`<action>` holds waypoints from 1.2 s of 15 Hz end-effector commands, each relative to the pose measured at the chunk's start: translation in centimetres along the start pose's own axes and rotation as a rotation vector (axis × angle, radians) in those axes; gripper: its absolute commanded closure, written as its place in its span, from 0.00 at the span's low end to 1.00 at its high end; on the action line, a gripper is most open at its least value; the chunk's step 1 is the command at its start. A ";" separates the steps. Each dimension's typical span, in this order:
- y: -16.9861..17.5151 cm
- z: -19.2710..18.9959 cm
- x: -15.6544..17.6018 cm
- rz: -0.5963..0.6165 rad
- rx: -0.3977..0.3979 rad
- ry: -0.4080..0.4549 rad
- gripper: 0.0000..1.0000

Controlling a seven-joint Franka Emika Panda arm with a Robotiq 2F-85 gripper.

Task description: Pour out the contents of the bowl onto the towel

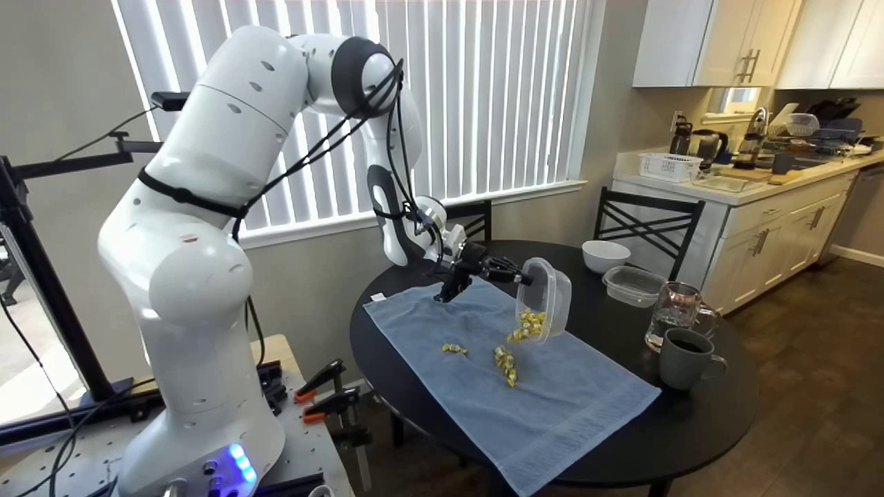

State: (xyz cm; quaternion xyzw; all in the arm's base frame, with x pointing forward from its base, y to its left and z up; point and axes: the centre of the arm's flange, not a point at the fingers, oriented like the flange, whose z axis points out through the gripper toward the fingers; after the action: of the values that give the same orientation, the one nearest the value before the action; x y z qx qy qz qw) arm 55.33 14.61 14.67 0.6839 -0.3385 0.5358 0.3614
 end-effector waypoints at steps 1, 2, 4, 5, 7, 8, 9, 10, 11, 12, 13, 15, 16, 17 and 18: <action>-0.9 1.4 0.4 -0.064 -0.011 0.060 0.98; -1.0 1.6 0.4 -0.076 -0.012 0.069 0.98; -1.0 1.8 0.3 -0.100 -0.012 0.085 0.98; -1.0 1.7 0.1 -0.117 -0.007 0.102 0.98; -0.9 0.7 -0.4 -0.165 0.059 0.165 0.98; -1.0 1.1 -0.5 -0.187 0.066 0.198 0.98; -1.0 2.5 -0.3 -0.195 0.021 0.214 0.98; -0.8 2.7 -0.1 -0.202 0.009 0.238 0.98; -0.7 1.9 -0.1 -0.212 0.045 0.269 0.98; -0.9 1.7 -0.1 -0.219 0.062 0.286 0.98; -1.2 2.2 0.1 -0.217 0.040 0.279 0.98; -1.1 2.4 0.4 -0.203 0.009 0.264 0.98; -1.1 2.4 0.5 -0.199 0.008 0.257 0.98; -1.1 3.0 0.5 -0.193 -0.022 0.244 0.98; -1.0 2.5 0.3 -0.202 0.000 0.254 0.98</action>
State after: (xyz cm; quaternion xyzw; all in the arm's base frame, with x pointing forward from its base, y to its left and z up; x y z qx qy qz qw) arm 57.51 12.91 14.01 0.6426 -0.2251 0.5866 0.4385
